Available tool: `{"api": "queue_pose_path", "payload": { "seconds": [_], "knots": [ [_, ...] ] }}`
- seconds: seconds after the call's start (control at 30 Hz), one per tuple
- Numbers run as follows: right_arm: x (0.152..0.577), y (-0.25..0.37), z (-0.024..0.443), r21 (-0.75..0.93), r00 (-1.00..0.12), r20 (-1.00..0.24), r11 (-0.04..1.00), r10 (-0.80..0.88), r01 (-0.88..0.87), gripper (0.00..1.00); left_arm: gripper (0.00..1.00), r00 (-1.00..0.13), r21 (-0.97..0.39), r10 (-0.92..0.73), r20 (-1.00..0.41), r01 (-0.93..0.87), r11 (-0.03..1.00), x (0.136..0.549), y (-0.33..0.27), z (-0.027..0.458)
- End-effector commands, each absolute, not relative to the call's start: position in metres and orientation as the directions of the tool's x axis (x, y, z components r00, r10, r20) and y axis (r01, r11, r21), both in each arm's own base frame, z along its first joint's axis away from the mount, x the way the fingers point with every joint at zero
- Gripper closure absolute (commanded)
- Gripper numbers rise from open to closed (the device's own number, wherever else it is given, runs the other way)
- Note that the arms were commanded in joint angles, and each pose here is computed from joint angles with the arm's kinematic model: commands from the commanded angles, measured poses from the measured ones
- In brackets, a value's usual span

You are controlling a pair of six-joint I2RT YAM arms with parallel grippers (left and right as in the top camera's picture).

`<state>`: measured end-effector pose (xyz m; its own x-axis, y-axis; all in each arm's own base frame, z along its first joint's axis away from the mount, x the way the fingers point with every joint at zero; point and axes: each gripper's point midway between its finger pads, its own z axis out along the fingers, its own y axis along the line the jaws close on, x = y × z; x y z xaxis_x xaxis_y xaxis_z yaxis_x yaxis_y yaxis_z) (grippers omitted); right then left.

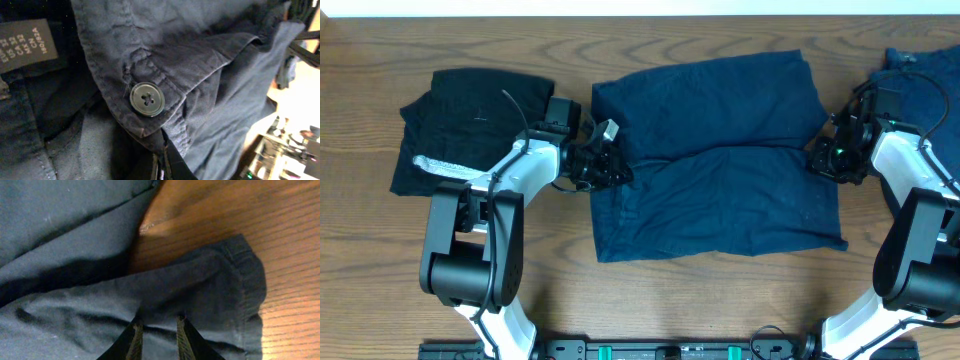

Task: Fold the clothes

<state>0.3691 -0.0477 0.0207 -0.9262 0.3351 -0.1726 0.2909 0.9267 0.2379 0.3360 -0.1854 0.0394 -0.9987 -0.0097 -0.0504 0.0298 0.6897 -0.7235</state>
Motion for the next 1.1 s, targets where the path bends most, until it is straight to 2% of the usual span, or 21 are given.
{"api": "queue_pose_path", "payload": {
  "seconds": [0.0,0.07,0.13,0.27,0.4,0.53,0.77,1.07],
  "knots": [
    [0.364,-0.041,0.021,0.247,-0.948,-0.17,0.943,0.268,0.223,0.72,0.94,-0.999,-0.758,-0.013,-0.049,0.029,0.652,0.335,-0.184,0.049],
    [0.361,-0.038,0.023,0.272,-0.958,-0.158,0.943,0.241,0.192,0.58,0.94,-0.997,-0.759,-0.026,-0.07,0.037,0.65,0.339,-0.18,0.057],
    [0.359,-0.04,0.026,0.296,-0.955,-0.147,0.933,0.257,0.206,0.53,0.94,-0.995,-0.76,-0.038,-0.094,0.047,0.648,0.342,-0.176,0.065],
    [0.366,-0.043,0.037,0.427,-0.938,-0.172,0.881,0.301,0.204,0.53,0.94,-0.986,-0.746,-0.063,-0.151,0.072,0.662,0.35,-0.166,0.08],
    [0.377,-0.046,0.053,0.562,-0.911,-0.22,0.808,0.349,0.174,0.52,0.94,-0.987,-0.735,-0.067,-0.147,0.064,0.675,0.347,-0.163,0.082],
    [0.378,-0.065,0.051,0.537,-0.897,-0.245,0.822,0.369,0.192,0.53,0.94,-0.991,-0.65,-0.083,-0.107,0.007,0.76,0.34,-0.147,0.065],
    [0.377,-0.076,0.048,0.503,-0.89,-0.252,0.837,0.38,0.215,0.52,0.94,-0.992,-0.387,-0.112,-0.05,-0.084,0.918,0.323,-0.101,0.033],
    [0.377,-0.067,0.044,0.525,-0.899,-0.236,0.827,0.369,0.202,0.52,0.94,-0.993,-0.335,-0.113,-0.036,-0.095,0.937,0.321,-0.093,0.022]
  ]
}}
